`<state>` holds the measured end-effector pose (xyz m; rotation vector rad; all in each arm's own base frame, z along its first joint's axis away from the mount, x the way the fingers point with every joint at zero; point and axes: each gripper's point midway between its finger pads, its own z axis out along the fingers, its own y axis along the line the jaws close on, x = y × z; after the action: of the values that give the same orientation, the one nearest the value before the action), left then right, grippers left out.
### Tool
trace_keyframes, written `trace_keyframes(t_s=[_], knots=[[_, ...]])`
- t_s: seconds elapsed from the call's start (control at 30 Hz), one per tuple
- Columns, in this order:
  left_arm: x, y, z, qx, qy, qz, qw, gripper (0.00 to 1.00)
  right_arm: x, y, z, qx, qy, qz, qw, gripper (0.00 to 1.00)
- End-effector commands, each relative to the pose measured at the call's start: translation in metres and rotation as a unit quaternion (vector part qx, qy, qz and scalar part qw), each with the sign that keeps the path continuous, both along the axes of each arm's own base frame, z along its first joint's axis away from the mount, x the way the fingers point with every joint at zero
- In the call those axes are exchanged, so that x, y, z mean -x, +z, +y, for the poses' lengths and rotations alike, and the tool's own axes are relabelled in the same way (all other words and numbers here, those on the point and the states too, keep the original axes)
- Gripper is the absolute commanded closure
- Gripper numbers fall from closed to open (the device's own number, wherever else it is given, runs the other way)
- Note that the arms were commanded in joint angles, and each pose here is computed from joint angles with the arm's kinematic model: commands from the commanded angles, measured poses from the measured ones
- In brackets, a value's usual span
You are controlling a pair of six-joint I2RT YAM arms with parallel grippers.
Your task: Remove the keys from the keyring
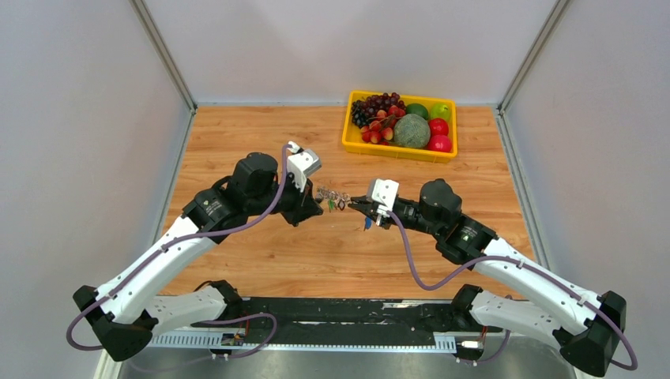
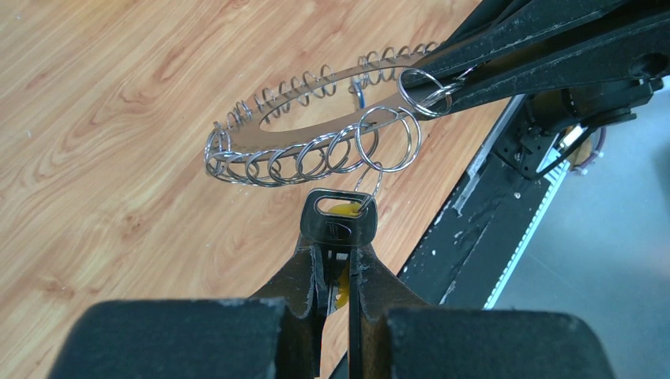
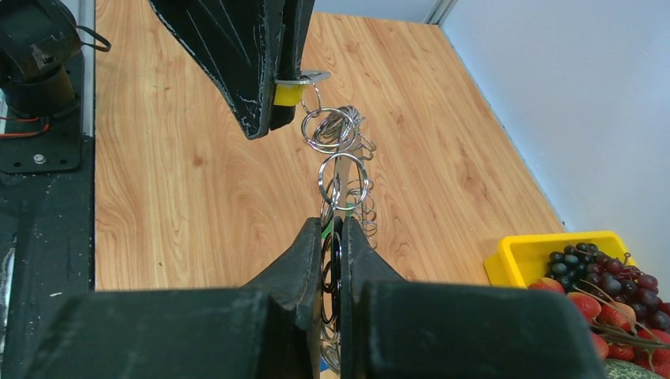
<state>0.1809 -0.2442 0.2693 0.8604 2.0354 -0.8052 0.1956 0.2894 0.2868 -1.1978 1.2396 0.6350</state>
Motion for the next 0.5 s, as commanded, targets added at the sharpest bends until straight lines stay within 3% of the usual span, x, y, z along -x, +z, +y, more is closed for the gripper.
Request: trace_keyframes(t_s=[0.0, 0.03, 0.1, 0.23, 0.3, 0.47], knots=[[0.006, 0.005, 0.018, -0.028, -0.005, -0.026, 0.999, 0.82, -0.012, 0.03, -0.015, -0.044, -0.05, -0.018, 0.998, 1.0], [0.008, 0.006, 0.019, -0.022, -0.011, -0.037, 0.999, 0.78, -0.01, 0.033, -0.014, -0.048, -0.047, -0.016, 0.998, 1.0], [0.011, 0.013, 0.014, 0.009, -0.028, -0.064, 0.998, 0.57, -0.007, 0.043, -0.014, -0.061, -0.043, -0.014, 0.997, 1.0], [0.017, 0.029, 0.01, 0.089, -0.04, -0.137, 0.986, 0.32, -0.001, 0.067, -0.014, -0.086, -0.032, -0.015, 0.996, 1.0], [0.019, 0.036, 0.01, 0.124, -0.039, -0.17, 0.977, 0.26, 0.003, 0.076, -0.013, -0.093, -0.025, -0.015, 0.995, 1.0], [0.02, 0.045, 0.016, 0.152, -0.032, -0.216, 0.964, 0.23, 0.007, 0.094, -0.015, -0.102, -0.018, -0.018, 0.994, 1.0]])
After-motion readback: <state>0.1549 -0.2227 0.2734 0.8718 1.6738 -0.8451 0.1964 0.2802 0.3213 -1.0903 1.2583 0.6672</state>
